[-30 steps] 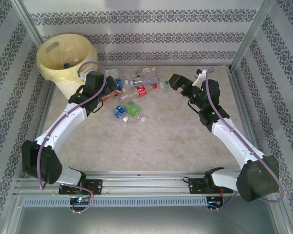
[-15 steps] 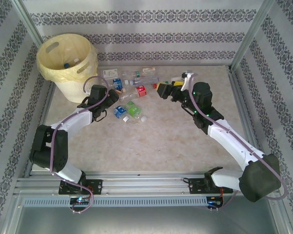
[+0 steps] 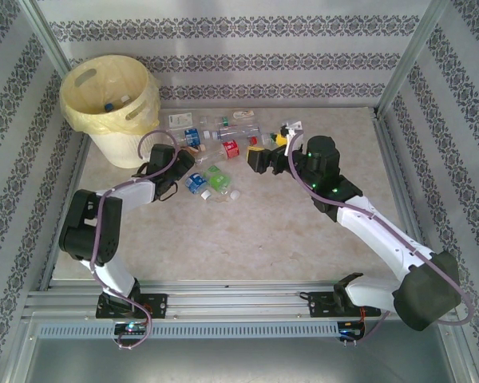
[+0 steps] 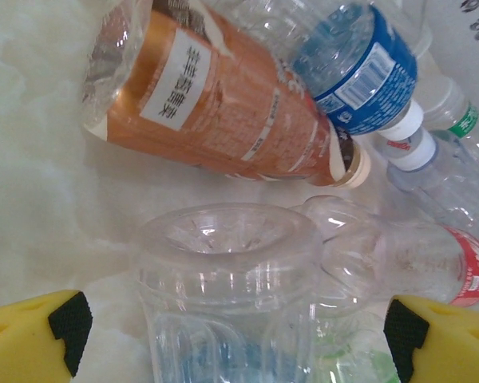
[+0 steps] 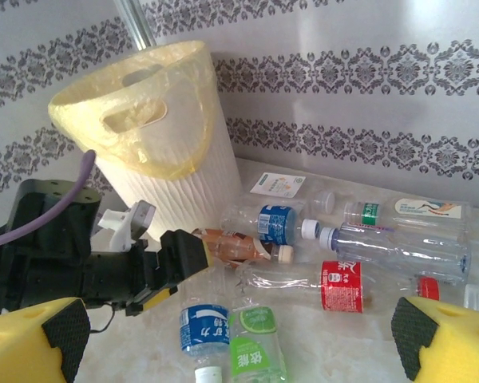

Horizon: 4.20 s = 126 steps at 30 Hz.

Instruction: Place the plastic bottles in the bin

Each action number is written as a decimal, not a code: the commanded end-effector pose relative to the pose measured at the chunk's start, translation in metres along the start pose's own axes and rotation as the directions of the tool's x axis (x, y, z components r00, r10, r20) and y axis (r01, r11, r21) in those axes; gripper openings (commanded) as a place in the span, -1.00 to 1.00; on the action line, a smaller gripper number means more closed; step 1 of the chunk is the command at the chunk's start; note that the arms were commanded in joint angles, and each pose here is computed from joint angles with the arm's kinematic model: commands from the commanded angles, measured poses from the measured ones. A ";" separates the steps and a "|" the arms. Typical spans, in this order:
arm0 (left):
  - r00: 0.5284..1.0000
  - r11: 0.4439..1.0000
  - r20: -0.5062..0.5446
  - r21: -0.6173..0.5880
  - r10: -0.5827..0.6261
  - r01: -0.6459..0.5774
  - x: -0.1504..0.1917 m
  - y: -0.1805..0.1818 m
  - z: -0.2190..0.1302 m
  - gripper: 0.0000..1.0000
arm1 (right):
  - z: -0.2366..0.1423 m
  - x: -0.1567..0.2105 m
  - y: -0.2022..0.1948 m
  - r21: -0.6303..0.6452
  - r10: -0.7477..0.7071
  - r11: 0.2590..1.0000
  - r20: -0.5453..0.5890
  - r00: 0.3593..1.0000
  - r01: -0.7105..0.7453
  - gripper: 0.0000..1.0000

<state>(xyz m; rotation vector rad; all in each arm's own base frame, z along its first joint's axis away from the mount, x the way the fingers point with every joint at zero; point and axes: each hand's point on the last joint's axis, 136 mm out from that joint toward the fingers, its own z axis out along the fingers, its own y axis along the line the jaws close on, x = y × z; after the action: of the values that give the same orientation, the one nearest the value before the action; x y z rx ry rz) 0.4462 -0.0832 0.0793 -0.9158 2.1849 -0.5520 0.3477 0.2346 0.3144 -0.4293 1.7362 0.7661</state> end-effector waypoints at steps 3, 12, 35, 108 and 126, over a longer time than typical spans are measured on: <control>0.998 0.994 0.000 0.083 -0.064 0.064 0.000 -0.010 0.015 0.86 | -0.007 -0.019 0.015 -0.027 -0.062 0.998 0.038 0.997 0.063 0.96; 0.999 0.991 0.024 0.123 -0.047 0.044 -0.005 -0.018 0.029 0.46 | -0.008 -0.016 0.021 -0.042 -0.085 0.995 0.029 0.996 0.087 0.96; 0.924 0.906 0.261 0.250 0.278 -0.343 -0.066 -0.103 -0.130 0.09 | 0.014 -0.007 0.064 -0.196 -0.240 0.952 -0.002 0.971 0.235 0.96; 0.736 0.821 0.388 -0.105 0.554 -0.562 -0.297 -0.098 -0.109 0.56 | 0.017 -0.001 0.033 -0.018 -0.217 0.976 -0.063 0.974 0.216 0.96; 0.774 0.870 0.469 0.023 0.426 -0.493 -0.290 -0.151 -0.176 0.99 | 0.030 0.017 -0.005 0.111 -0.023 0.993 -0.084 0.996 0.032 0.96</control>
<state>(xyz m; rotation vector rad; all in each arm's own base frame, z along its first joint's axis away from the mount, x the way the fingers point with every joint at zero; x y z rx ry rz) 0.5505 0.0677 0.3672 -0.3592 1.8970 -0.1383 0.3627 0.2575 0.3012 -0.4560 1.8114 0.6281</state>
